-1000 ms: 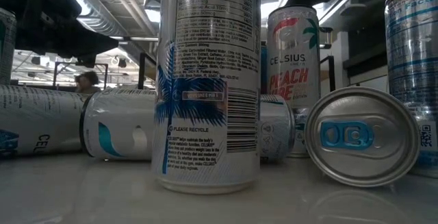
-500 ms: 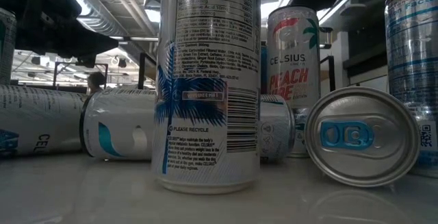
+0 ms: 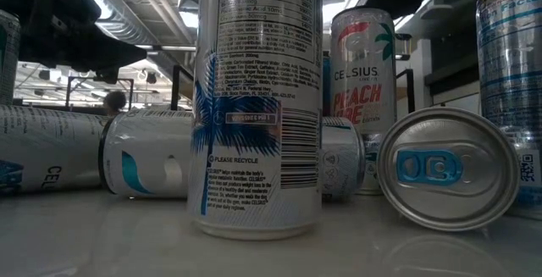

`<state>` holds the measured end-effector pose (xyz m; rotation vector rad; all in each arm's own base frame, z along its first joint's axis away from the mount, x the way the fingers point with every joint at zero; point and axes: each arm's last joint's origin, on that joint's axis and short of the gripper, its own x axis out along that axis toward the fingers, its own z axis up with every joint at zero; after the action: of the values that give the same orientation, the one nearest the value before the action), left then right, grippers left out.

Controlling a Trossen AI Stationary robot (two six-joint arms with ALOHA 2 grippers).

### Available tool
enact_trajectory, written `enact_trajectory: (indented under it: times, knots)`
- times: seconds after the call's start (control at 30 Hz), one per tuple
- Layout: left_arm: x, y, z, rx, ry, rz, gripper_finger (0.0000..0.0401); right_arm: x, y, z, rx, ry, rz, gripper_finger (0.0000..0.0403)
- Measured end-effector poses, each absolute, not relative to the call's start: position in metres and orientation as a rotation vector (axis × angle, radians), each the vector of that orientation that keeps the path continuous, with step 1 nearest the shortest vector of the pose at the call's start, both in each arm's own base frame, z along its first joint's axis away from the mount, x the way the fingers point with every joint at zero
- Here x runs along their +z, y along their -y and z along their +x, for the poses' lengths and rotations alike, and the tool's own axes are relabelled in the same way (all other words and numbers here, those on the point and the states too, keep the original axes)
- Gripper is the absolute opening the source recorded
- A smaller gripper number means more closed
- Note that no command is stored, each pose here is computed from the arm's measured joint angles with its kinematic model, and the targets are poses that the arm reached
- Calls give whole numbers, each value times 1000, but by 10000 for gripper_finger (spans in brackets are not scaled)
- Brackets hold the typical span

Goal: Sort soda cans
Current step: Put the middle white pink soda can on the shelf

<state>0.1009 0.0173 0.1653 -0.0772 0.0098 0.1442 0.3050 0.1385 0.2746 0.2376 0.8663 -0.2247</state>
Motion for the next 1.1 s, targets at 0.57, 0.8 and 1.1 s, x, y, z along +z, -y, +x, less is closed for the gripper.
enact_trajectory:
  times: [0.57,0.8,1.1]
  knots:
    - [165,-18,101,169,-9,-77,0,274,-142,304,-131,-915,277,379]
    - [165,-18,101,169,-8,-77,0,274,-140,304,-181,-896,253,379]
    - [165,-18,101,169,-9,-77,0,255,-146,314,-175,-943,246,379]
